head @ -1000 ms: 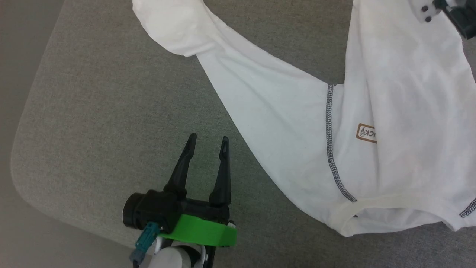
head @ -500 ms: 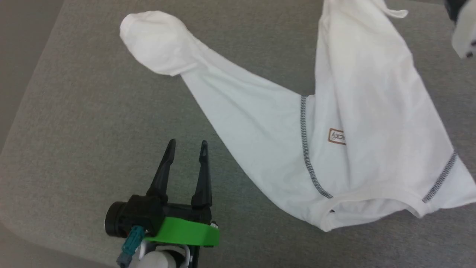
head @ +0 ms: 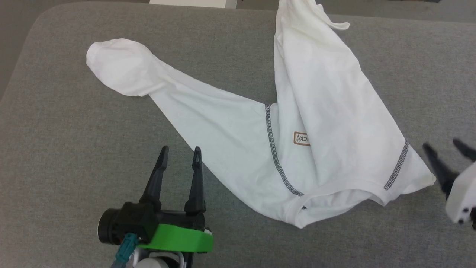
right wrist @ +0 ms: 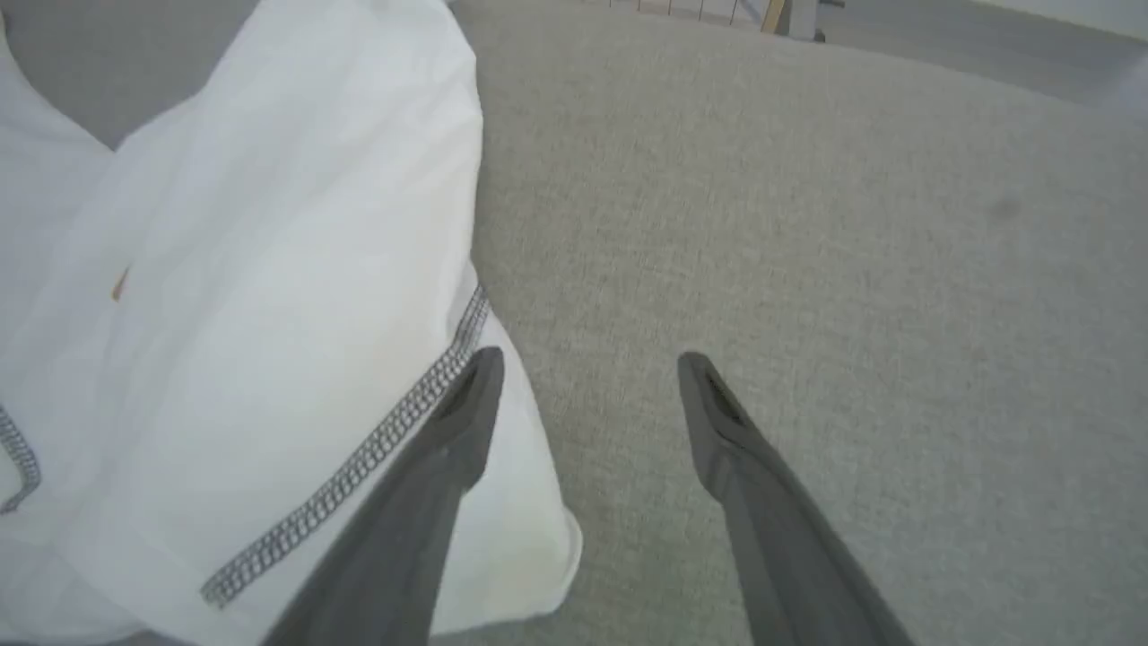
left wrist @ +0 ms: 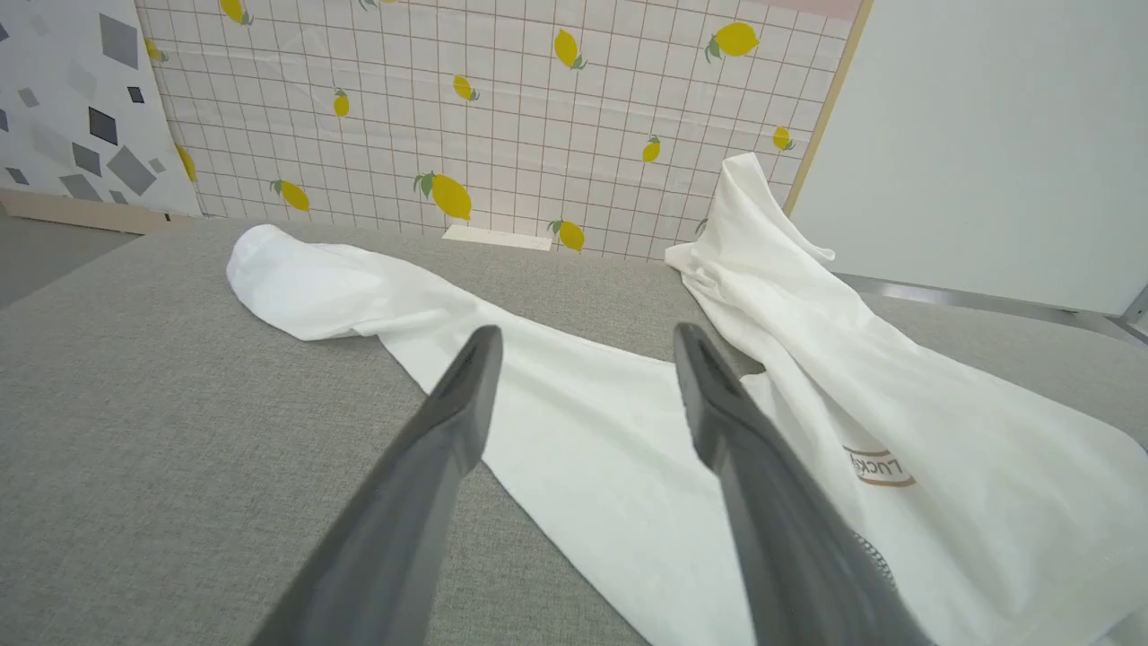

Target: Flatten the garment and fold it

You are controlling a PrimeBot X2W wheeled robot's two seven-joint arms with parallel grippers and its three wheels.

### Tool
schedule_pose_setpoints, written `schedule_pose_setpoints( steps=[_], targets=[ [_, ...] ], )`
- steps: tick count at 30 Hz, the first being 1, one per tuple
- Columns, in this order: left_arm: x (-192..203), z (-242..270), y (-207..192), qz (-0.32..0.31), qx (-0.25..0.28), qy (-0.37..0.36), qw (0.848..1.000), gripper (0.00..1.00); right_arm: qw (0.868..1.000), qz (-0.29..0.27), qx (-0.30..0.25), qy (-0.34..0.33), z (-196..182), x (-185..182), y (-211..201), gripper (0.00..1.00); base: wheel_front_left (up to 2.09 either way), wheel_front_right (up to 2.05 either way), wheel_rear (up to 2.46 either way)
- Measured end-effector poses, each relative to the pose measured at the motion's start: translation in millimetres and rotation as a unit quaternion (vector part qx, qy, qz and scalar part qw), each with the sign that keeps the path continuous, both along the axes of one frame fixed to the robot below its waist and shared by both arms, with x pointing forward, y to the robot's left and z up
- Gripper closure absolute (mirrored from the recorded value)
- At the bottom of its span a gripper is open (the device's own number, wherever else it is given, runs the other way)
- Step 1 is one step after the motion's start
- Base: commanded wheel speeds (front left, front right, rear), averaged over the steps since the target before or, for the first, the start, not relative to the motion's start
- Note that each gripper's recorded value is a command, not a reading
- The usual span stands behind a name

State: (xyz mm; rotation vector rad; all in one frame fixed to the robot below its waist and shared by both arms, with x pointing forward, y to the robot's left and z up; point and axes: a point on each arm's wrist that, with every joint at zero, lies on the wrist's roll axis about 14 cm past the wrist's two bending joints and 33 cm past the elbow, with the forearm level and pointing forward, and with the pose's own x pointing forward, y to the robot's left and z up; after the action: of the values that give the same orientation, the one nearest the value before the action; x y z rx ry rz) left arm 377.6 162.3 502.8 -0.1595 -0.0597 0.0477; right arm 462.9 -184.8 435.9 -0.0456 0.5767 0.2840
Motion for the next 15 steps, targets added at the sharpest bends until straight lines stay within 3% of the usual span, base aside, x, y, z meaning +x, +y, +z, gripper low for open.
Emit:
schedule_pose_setpoints(
  steps=[4,11,12,14,15],
  targets=[
    [0,-1,2,0.003,0.003,0.002,1.0,0.0,0.998,0.008,-0.009,0.056,-25,-28,2,0.0,0.0,0.0,0.0],
    [-2,-6,9,0.011,0.007,0.011,1.0,0.0,0.995,0.015,-0.005,0.095,-55,-35,13,0.02,0.0,0.0,0.0],
    [-3,-7,9,0.013,0.008,0.012,1.0,0.0,0.995,0.015,-0.006,0.098,-59,-34,14,0.58,0.0,0.0,0.0],
    [-3,-8,11,0.015,0.009,0.015,1.0,0.0,0.995,0.014,-0.005,0.097,-61,-28,15,1.0,0.0,0.0,0.0],
    [-3,-9,11,0.016,0.01,0.016,1.0,0.0,0.996,0.011,-0.005,0.09,-61,-23,15,1.0,0.0,0.0,0.0]
  ],
)
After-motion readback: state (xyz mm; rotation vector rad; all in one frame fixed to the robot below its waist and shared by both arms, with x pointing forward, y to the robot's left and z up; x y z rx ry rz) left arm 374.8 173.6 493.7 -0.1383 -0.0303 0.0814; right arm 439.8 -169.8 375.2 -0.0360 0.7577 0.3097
